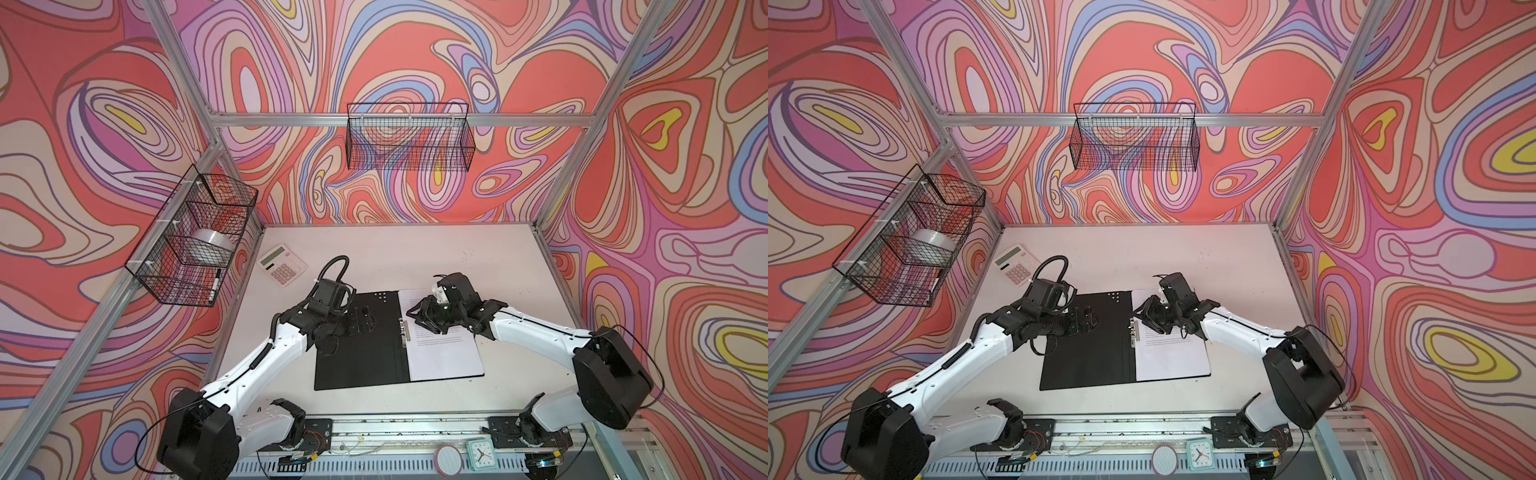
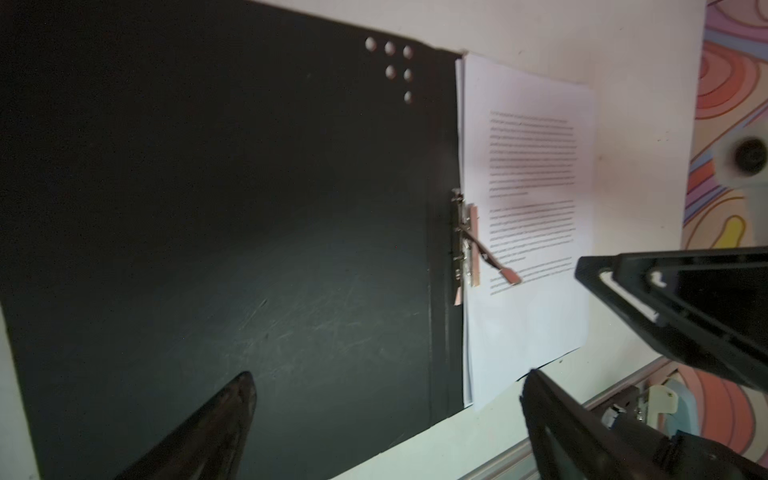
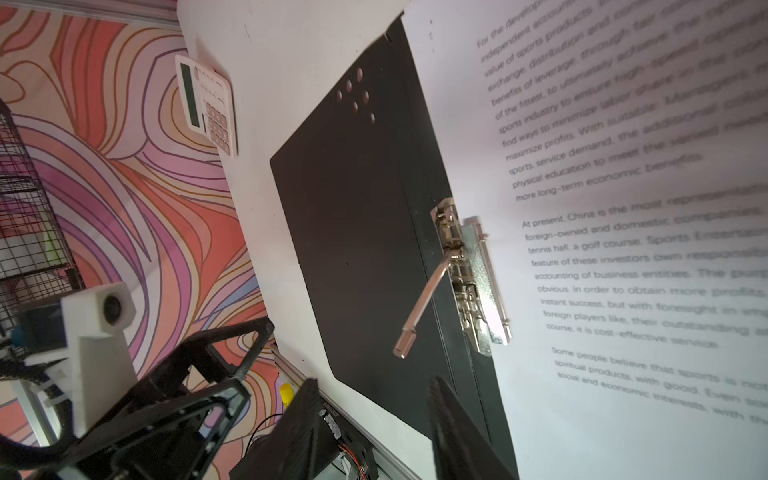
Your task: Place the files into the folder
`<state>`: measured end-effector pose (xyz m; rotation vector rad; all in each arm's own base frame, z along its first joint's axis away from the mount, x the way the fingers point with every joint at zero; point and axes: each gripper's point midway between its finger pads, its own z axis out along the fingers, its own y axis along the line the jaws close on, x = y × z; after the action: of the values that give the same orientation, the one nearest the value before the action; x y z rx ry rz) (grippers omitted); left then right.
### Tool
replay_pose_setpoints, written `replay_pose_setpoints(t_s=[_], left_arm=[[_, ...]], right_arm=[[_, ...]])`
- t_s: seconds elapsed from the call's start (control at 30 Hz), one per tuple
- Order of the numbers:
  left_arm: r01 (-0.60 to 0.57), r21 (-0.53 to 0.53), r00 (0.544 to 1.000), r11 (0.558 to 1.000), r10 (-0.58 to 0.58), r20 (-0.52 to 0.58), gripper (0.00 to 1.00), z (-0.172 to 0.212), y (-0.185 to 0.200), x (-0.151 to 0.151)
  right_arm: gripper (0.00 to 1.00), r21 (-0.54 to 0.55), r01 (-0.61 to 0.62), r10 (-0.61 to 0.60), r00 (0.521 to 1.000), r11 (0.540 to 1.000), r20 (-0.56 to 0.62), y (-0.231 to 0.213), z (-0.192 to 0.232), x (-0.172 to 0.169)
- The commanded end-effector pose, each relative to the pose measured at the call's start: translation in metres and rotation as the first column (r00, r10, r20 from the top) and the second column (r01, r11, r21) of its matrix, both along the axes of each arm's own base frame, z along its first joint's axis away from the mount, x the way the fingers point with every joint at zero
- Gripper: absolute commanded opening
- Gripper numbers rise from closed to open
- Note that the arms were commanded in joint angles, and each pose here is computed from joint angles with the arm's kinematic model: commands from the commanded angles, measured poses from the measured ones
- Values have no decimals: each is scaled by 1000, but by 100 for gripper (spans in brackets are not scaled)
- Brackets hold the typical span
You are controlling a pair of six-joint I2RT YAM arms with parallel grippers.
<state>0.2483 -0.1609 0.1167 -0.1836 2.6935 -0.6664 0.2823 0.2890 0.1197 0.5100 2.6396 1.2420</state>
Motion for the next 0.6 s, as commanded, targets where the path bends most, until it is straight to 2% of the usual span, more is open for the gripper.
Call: replay_pose_setpoints(t_s=[0.0, 0.07, 0.2, 0.57], left_arm=[[4, 67, 999, 998, -1, -50, 100, -20, 15, -17], [-2, 69, 998, 998, 6, -62, 100, -26, 16, -20], [-8, 44, 996, 999, 12, -90, 100, -37, 13, -23], [-5, 31, 996, 999, 8, -84, 100, -37, 12, -25]], right_arm=[[39, 32, 103, -101, 994, 994, -47, 6, -5, 5], [33, 39, 111, -108, 992, 993, -72, 10, -10, 2], [30, 3, 108, -107, 987, 994, -116, 15, -24, -4], [28, -32, 134, -138, 979, 990, -151, 16, -38, -12]])
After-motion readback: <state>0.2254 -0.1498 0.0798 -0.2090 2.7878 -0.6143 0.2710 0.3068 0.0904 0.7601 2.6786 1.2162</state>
